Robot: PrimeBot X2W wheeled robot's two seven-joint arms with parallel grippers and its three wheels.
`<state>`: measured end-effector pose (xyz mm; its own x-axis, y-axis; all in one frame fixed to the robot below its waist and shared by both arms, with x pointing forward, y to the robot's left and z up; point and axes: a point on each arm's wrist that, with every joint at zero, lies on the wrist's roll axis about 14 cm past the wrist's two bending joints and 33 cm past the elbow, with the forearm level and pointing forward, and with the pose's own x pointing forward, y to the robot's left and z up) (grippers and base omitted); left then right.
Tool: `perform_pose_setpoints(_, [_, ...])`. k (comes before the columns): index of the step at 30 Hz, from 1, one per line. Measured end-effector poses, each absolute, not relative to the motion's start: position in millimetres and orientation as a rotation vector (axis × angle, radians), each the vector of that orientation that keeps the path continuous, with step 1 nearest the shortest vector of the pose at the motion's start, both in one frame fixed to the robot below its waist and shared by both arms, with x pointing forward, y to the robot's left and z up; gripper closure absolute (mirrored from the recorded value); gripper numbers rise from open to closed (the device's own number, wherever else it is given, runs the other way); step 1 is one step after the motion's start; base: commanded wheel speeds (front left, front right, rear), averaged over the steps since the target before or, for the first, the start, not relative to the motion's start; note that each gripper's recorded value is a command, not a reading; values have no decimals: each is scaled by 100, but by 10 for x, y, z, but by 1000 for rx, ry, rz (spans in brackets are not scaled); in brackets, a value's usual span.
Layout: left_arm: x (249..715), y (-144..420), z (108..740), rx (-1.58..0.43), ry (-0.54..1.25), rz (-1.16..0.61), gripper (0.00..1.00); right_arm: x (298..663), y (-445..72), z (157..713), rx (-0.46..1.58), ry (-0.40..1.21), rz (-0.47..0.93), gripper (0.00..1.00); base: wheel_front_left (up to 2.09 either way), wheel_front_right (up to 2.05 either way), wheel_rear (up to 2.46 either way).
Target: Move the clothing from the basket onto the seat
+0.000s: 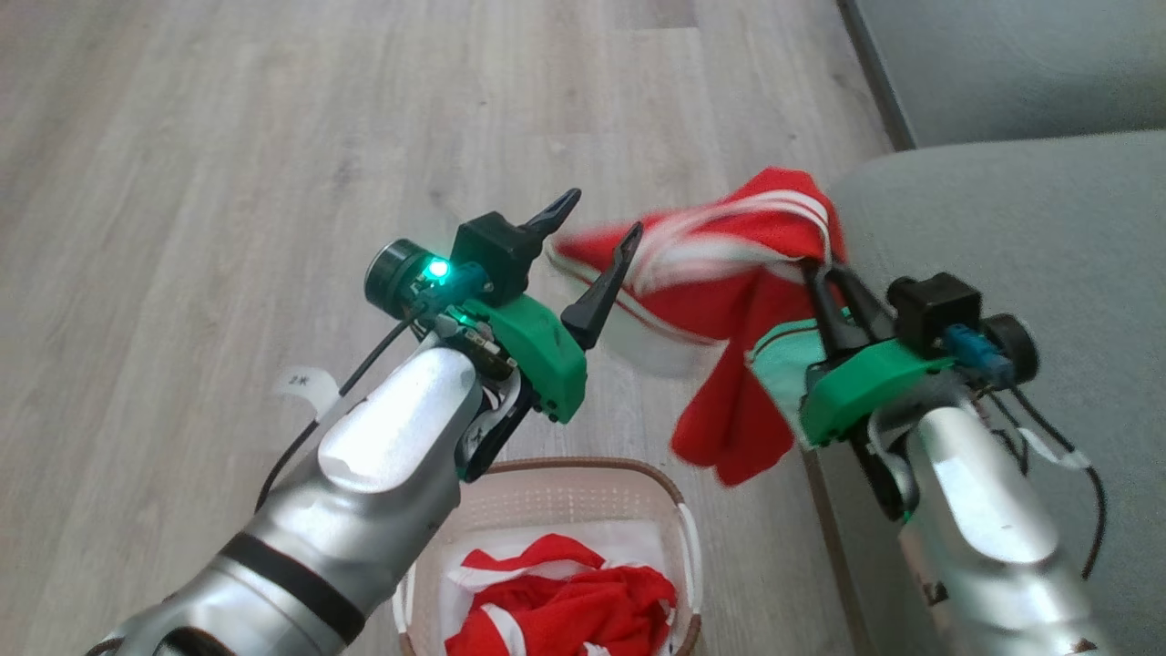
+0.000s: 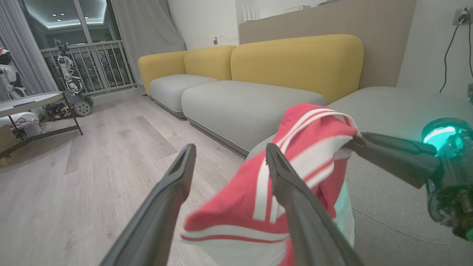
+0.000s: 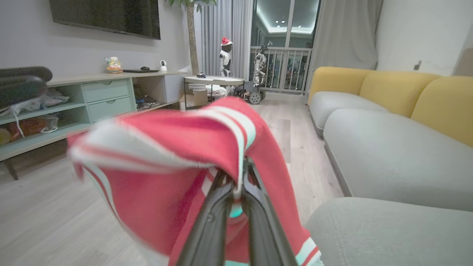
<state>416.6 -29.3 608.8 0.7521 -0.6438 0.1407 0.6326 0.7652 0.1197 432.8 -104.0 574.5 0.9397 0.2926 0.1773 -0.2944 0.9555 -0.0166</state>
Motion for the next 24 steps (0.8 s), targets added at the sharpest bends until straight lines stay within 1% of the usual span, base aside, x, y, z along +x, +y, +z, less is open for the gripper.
perform_pose_setpoints(5, [4151,-445,5919,56,-141,-740,0,4277,-1467,5774,-20,-201,183,100,0,0,0])
perform_pose_setpoints(15, [3985,-912,5550,9,-51,-866,0,3967,-2290,5705,-66,-193,-32,100,0,0,0])
perform_pose_setpoints(24, [3824,-1418,5460,-32,-32,-999,0,3670,-2802,5617,-105,-160,-160,100,0,0,0])
